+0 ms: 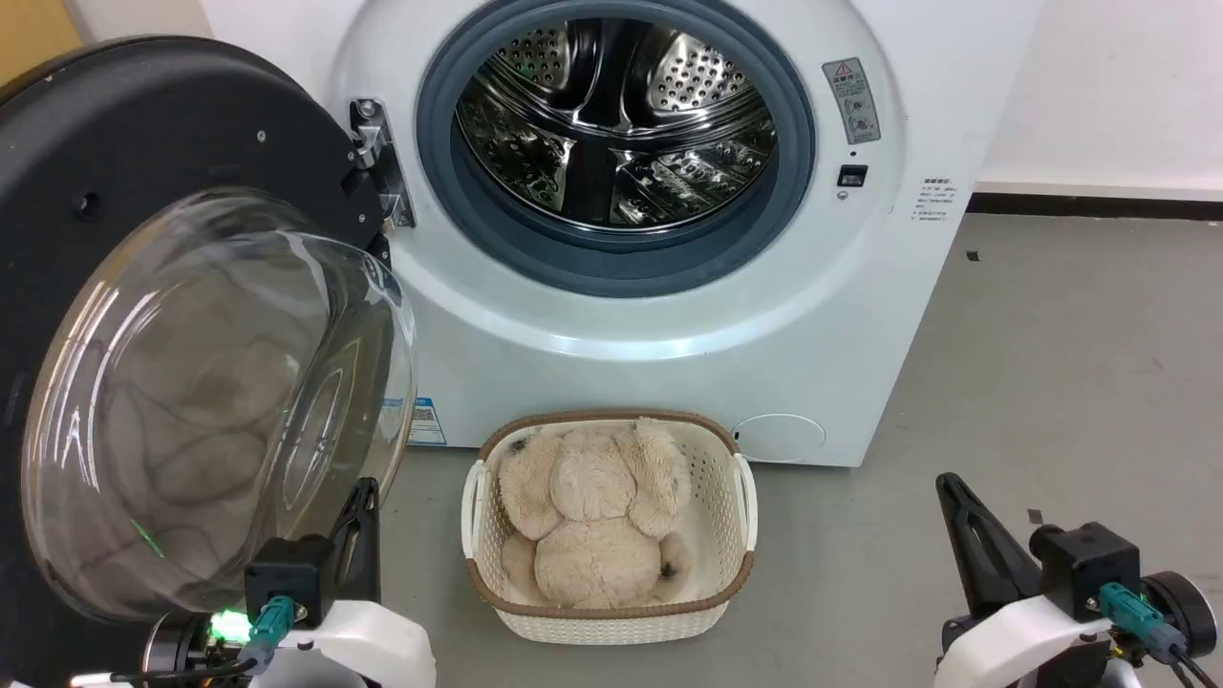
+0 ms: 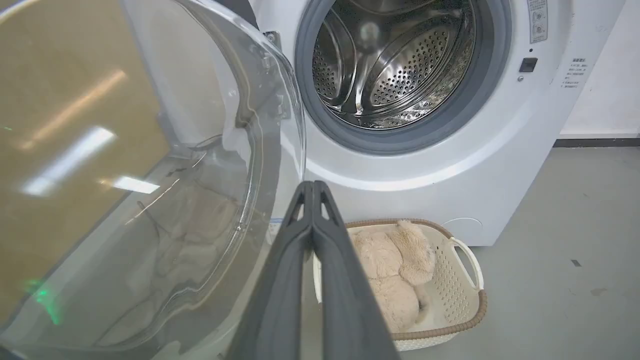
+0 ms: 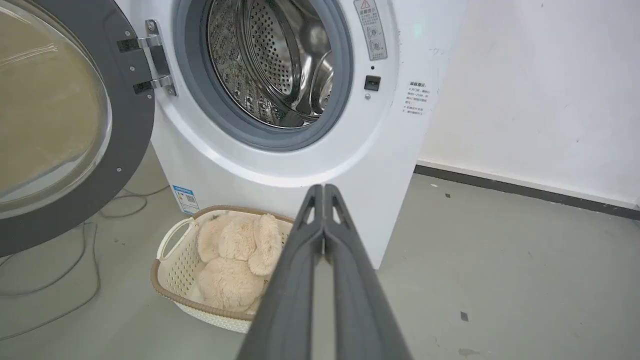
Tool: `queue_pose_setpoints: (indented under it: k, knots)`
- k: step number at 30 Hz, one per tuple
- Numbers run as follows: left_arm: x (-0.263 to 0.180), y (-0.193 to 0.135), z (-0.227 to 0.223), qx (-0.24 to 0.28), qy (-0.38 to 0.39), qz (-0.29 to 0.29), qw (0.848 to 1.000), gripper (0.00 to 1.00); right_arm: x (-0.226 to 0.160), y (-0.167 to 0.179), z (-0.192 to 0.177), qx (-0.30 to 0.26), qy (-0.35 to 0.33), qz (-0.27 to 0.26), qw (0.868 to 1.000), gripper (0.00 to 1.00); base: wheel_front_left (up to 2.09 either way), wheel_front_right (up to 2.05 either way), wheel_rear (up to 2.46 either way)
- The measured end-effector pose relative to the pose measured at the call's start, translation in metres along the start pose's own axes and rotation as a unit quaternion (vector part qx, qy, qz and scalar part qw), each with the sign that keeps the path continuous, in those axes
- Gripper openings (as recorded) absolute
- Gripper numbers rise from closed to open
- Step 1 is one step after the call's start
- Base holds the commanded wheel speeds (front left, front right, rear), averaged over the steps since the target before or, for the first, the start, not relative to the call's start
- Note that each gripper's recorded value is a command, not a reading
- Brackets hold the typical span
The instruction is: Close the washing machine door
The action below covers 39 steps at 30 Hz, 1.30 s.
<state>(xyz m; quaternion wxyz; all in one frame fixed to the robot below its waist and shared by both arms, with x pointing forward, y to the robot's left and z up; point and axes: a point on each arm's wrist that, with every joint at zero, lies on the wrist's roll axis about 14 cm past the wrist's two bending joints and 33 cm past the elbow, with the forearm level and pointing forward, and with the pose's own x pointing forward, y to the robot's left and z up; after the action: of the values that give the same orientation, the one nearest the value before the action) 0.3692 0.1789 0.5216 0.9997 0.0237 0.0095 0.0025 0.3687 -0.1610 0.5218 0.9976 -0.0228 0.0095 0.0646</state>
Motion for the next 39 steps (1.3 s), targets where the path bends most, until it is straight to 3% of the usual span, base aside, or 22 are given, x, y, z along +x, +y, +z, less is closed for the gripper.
queue_pose_setpoints:
  k: [39]
  knots:
    - [0.0000, 0.0001, 0.0000, 0.000, 0.000, 0.000, 1.000, 0.00, 0.0000, 0.0000, 0.0000, 0.000, 0.000, 0.000, 1.000, 0.00, 0.00, 0.00, 0.00]
